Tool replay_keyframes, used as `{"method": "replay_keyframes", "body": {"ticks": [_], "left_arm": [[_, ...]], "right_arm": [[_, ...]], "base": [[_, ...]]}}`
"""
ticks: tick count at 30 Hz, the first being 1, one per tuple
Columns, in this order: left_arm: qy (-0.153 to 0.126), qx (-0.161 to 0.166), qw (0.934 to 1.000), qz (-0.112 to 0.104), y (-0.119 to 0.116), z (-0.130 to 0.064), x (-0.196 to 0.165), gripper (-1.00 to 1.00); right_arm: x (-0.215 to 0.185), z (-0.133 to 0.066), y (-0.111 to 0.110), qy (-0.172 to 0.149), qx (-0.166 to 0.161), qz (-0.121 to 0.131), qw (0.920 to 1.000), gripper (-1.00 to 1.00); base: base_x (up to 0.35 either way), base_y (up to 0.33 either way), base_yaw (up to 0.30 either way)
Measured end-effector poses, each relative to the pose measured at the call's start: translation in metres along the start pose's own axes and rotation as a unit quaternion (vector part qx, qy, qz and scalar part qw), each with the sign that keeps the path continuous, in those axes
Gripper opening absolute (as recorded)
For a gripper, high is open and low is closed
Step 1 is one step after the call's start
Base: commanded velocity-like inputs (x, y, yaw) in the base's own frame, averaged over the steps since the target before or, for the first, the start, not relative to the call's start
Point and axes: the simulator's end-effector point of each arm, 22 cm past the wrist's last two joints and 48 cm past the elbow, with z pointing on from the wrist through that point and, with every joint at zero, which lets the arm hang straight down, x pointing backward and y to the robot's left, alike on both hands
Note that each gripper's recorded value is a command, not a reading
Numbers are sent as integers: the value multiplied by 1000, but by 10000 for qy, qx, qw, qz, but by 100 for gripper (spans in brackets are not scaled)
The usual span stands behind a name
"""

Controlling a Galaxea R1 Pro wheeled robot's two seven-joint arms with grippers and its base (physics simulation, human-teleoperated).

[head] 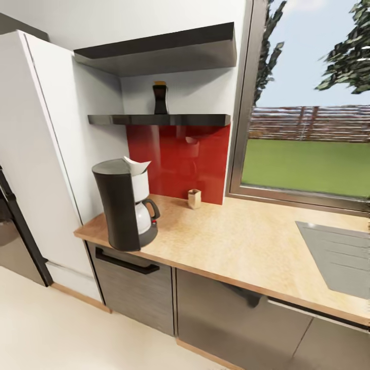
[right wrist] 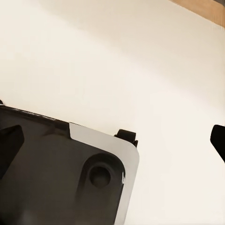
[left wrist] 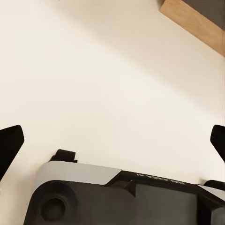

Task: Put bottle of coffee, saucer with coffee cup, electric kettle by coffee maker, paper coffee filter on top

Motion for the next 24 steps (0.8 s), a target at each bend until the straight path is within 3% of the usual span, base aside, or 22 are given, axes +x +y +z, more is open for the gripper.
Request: {"method": "replay_keyframes", "body": {"ticks": [24], "left_arm": [[3,-3,10000,2,1,0,0,100]], "right_arm": [[0,0,-1,3,10,-2,10000,100]], "base": [[4,287,-14]]}}
